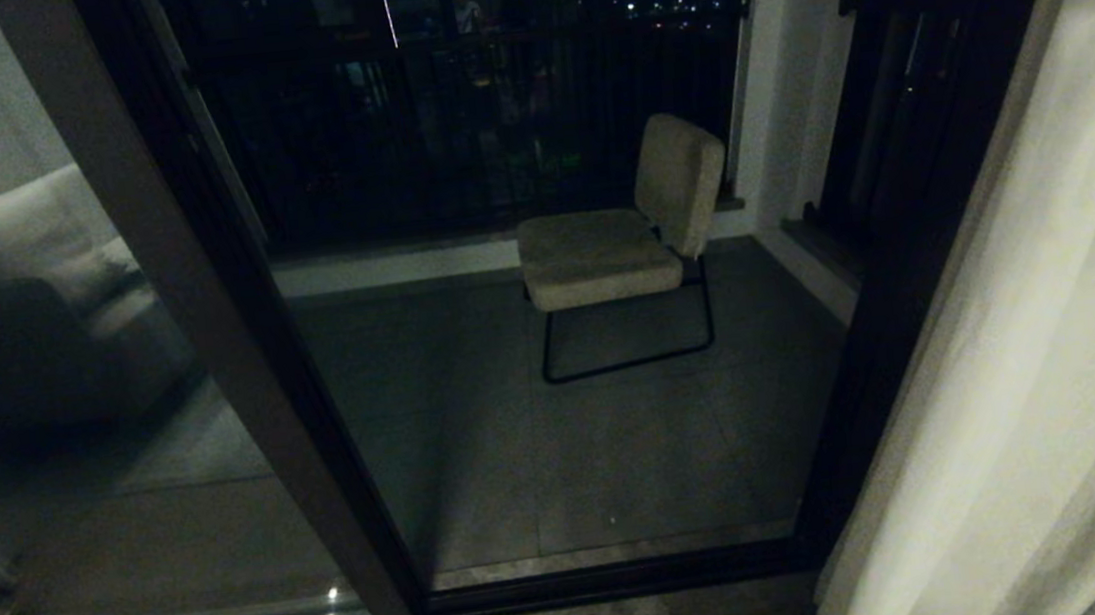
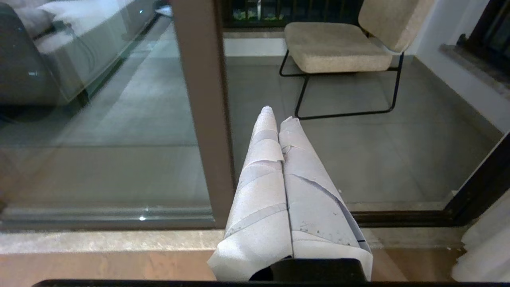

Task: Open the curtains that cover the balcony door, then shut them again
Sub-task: Close the inner curtains on both sides

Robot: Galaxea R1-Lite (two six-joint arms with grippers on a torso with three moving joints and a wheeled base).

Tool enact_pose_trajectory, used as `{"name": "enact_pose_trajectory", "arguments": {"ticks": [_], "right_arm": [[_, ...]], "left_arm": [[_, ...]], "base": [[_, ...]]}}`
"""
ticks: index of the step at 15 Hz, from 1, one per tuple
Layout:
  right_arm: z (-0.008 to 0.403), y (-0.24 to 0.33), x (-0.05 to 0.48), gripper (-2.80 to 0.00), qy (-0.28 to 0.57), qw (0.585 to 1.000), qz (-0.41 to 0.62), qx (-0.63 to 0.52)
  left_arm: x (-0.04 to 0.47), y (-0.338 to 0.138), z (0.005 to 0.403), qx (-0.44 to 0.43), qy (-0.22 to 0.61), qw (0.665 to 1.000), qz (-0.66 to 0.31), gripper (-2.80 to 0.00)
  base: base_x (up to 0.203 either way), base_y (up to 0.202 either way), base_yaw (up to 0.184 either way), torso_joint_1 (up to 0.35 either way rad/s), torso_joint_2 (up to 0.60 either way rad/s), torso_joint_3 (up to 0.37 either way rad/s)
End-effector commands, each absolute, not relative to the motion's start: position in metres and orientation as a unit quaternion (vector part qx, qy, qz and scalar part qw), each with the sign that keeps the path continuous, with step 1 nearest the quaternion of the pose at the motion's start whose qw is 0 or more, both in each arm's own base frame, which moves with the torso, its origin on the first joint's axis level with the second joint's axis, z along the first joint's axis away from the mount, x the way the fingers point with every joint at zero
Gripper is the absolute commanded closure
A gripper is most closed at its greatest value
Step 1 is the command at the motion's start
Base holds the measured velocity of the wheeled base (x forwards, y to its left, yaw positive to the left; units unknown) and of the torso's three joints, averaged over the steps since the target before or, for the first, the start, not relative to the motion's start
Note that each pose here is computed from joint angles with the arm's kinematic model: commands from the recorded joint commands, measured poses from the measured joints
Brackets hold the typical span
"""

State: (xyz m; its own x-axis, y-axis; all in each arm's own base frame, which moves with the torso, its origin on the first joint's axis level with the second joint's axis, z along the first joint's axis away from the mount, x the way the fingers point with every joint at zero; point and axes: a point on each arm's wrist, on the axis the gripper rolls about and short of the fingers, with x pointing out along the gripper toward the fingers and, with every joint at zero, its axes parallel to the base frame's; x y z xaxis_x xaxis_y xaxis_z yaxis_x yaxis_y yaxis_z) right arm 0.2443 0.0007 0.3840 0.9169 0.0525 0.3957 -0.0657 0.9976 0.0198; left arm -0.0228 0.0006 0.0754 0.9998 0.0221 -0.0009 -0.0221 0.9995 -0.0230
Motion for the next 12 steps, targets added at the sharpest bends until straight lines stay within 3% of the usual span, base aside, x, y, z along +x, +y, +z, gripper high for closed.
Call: {"name": "enact_pose_trajectory", "arguments": {"ticks": [1,12], "right_arm": [[0.3841,0.0005,0.2439,0.00,-0.203,0.979,0.030,0.016],[0.3841,0.0005,0.2449,0.00,-0.202,0.979,0.031,0.016]], "left_arm": [[-0.0228,0.0006,0.0755,-0.012,0.000,1.000,0.012,0.00],[-0.0228,0.0006,0.0755,-0.015,0.000,1.000,0.012,0.00]], "base": [[0.000,0.197,-0.002,0.002,0.00,0.002],[0.000,0.190,0.000,0.002,0.00,0.004]]}}
